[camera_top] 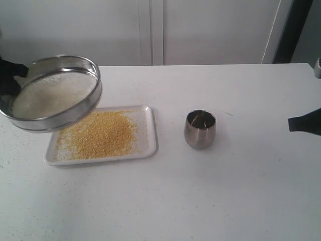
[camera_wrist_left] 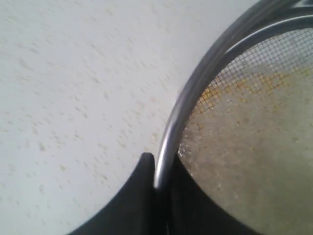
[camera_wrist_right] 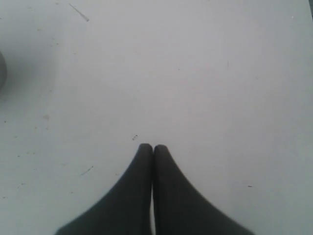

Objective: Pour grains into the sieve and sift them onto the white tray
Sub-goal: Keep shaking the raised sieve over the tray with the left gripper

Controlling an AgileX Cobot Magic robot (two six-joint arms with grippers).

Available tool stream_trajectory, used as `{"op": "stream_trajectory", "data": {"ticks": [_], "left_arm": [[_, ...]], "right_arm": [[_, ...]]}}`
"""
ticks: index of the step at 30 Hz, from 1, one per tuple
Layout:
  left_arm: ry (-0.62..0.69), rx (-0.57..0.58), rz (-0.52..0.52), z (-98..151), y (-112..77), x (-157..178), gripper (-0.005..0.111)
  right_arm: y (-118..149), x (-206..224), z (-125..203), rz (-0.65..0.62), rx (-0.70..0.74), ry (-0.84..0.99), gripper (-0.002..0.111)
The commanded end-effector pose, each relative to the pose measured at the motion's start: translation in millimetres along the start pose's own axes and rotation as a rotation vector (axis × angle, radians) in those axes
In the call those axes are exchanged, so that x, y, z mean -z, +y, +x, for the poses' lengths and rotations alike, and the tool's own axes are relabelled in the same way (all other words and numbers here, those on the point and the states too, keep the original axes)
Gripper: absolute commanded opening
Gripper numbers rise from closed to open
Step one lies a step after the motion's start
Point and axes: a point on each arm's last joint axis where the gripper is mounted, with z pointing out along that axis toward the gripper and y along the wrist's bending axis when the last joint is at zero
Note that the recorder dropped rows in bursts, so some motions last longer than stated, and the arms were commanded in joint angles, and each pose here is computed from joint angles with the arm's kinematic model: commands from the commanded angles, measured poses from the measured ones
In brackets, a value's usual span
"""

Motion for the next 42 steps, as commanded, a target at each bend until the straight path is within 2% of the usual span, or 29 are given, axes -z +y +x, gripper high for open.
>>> {"op": "stream_trajectory", "data": {"ticks": [1,3,5,7,9,11,13,15,16,18,19,21,23,27,28,30,32,34,36,39,40,42], "left_arm": [[0.065,-0.11,0.16,14,-56.8,-25,0.0],[0.112,-0.131,0.135,20,-60.0,-29,0.0],[0.086,-0.132,0.073,17,-45.1,-19,0.0],[0.003,-0.092,0.013,8,-25.0,-3,0.0],[-0.05,-0.047,-0.002,4,-19.5,2,0.0],[-0.016,-0.081,0.031,6,-34.6,-10,0.0],[0.099,-0.189,0.084,17,-59.2,-29,0.0],[0.19,-0.255,0.075,26,-67.0,-36,0.0],[0.218,-0.262,0.048,28,-63.3,-36,0.0],[0.206,-0.221,-0.058,22,-40.4,-26,0.0],[0.163,-0.149,-0.096,14,-28.8,-17,0.0],[0.056,-0.059,-0.107,-1,-19.1,-6,0.0],[-0.001,-0.043,-0.067,-9,-28.5,-7,0.0],[0.196,-0.257,0.03,10,-72.3,-34,0.0],[0.221,-0.284,0.006,12,-70.3,-34,0.0],[0.2,-0.263,-0.051,7,-55.3,-28,0.0],[0.124,-0.168,-0.096,-5,-32.3,-16,0.0],[0.057,-0.051,-0.078,-14,-24.1,-9,0.0],[0.053,-0.057,-0.001,-15,-33.5,-13,0.0],[0.187,-0.26,0.121,-2,-68.3,-26,0.0],[0.215,-0.302,0.126,2,-73.8,-26,0.0],[0.206,-0.301,0.073,0,-65.6,-26,0.0]], "right_arm": [[-1,2,0,0.003,-0.007,-0.01,0.0],[-1,2,0,0.003,-0.007,-0.01,0.0],[-1,2,0,0.003,-0.007,-0.01,0.0],[-1,2,0,0.003,-0.007,-0.01,0.0],[-1,2,0,0.003,-0.007,-0.008,0.0],[-1,2,0,0.004,-0.007,-0.011,0.0],[-1,2,0,0.004,-0.007,-0.011,0.0],[-1,2,0,0.003,-0.007,-0.012,0.0],[-1,2,0,0.003,-0.007,-0.012,0.0],[-1,2,0,0.003,-0.007,-0.012,0.0],[-1,2,0,0.003,-0.007,-0.012,0.0],[-1,2,0,0.004,-0.007,-0.01,0.0],[-1,2,0,0.004,-0.007,-0.01,0.0],[-1,2,0,0.004,-0.007,-0.01,0.0],[-1,2,0,0.004,-0.007,-0.01,0.0],[-1,2,0,0.004,-0.007,-0.01,0.0],[-1,2,0,0.004,-0.007,-0.01,0.0],[-1,2,0,0.004,-0.007,-0.01,0.0],[-1,2,0,0.004,-0.007,-0.01,0.0],[-1,2,0,0.004,-0.007,-0.01,0.0],[-1,2,0,0.003,-0.007,-0.012,0.0],[-1,2,0,0.003,-0.007,-0.012,0.0]]}}
